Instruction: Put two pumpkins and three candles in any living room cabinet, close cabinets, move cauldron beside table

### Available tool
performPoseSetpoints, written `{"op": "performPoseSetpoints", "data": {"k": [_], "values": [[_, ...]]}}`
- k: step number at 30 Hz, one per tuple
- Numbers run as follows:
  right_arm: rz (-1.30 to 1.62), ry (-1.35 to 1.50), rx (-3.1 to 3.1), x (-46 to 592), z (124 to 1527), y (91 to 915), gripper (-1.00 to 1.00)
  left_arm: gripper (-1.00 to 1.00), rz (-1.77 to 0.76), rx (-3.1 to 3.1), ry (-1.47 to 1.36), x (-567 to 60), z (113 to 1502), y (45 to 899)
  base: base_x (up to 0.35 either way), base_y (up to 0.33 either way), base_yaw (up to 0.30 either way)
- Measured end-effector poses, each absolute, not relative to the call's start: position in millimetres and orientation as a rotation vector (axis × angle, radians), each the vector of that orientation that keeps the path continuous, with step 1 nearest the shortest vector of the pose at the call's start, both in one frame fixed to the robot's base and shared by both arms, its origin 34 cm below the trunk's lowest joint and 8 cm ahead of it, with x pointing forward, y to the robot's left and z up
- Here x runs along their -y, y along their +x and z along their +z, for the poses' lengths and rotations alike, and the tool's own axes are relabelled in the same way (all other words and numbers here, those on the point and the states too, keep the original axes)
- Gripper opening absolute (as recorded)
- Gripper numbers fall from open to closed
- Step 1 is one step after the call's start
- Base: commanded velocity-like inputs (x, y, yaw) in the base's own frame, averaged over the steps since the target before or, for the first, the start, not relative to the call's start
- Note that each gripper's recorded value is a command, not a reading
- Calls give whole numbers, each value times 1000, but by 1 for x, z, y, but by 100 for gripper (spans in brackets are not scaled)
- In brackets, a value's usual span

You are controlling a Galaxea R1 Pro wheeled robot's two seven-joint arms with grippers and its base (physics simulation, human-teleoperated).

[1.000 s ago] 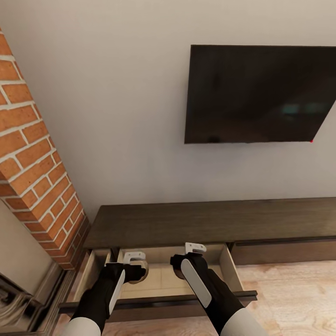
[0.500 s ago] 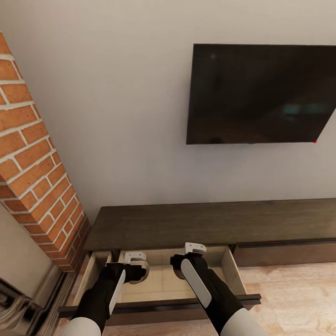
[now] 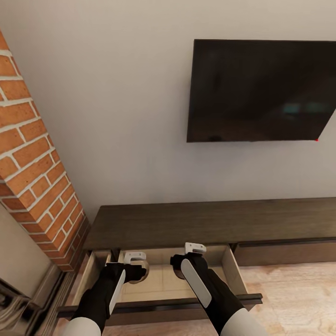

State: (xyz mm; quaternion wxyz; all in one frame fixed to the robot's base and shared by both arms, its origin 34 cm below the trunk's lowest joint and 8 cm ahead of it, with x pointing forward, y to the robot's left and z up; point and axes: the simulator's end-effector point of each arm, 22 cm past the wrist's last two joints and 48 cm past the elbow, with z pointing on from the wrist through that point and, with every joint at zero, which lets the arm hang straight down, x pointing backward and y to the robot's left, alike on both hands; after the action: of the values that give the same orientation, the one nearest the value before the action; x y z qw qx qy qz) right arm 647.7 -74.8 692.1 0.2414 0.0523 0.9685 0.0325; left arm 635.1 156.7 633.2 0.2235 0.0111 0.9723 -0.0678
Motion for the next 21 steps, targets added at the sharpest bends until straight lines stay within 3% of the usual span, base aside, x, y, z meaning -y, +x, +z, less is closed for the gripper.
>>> {"op": "performPoseSetpoints", "data": {"k": [21], "values": [[12, 131, -2701, 90, 638, 648, -100, -100, -187, -2679, 30, -157, 599, 635, 0, 0, 0]]}}
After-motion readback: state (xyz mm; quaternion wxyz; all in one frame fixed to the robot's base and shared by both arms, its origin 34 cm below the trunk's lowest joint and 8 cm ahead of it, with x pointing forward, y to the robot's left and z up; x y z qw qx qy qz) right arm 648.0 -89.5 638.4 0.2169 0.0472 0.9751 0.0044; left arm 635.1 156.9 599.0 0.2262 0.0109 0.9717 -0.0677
